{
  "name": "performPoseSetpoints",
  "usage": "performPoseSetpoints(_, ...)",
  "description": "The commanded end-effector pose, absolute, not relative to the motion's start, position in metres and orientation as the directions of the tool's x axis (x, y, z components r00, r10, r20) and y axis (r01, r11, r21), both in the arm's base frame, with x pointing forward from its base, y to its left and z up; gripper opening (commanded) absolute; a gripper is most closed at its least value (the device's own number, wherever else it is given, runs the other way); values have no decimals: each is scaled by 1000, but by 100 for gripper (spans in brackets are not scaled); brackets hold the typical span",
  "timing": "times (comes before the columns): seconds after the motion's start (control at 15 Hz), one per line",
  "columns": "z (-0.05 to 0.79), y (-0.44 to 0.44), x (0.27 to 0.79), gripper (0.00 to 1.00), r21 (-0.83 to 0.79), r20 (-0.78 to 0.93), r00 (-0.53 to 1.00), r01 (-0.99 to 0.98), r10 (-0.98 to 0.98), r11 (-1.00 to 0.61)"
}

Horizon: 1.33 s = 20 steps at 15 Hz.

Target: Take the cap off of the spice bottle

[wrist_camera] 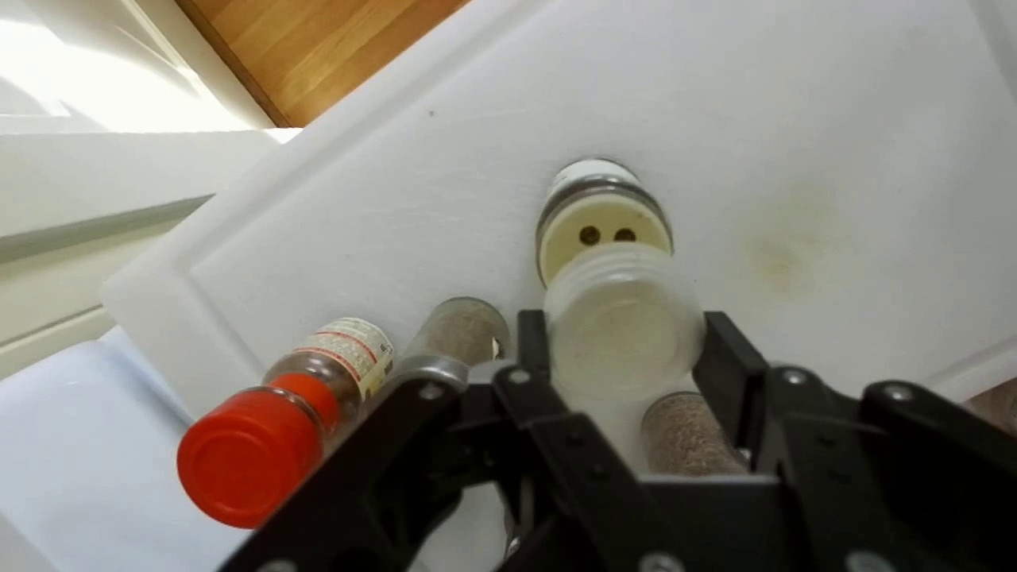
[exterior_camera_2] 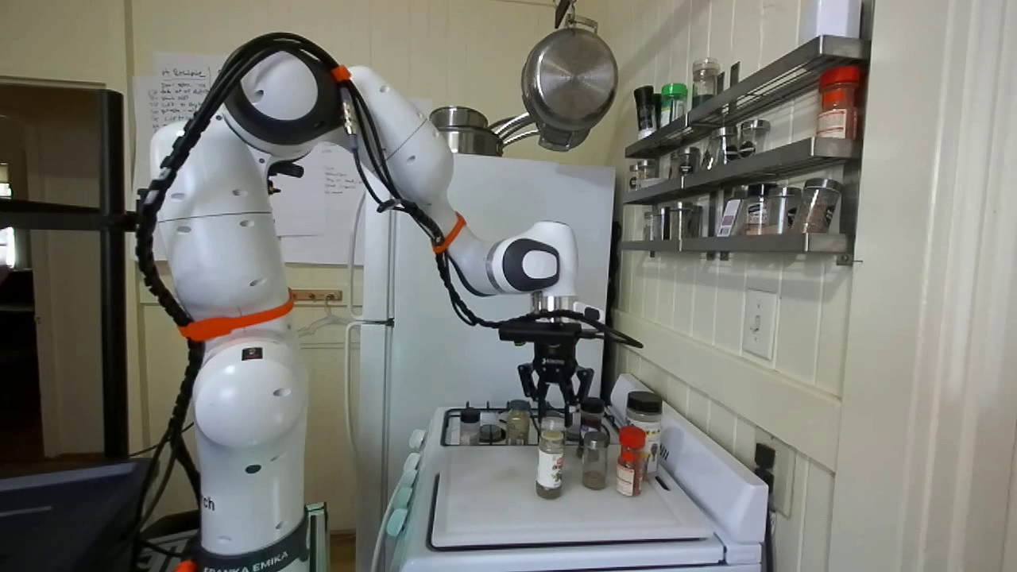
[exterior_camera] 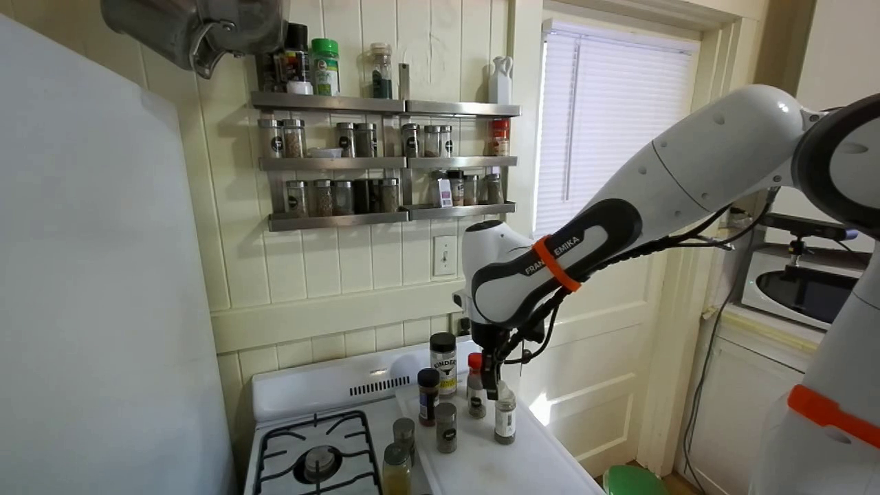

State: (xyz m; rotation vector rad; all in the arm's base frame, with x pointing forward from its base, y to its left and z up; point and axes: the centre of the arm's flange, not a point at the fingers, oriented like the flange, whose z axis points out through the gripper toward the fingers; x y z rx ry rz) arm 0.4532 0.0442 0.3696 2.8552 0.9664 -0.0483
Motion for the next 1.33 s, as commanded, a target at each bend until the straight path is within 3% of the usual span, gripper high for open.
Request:
performPoseSetpoints(0.0,376,56,456,36,106,-58,780,626,623,-773)
performPoseSetpoints(0.53,378,105,449,25,104,-37,698,714,715,-692)
performPoseSetpoints(0.87,369,137,426,24,60,-41,661,751,750,-658)
performPoseSetpoints(1.27,338,134,388,24,61,-88,800,598,593,-799)
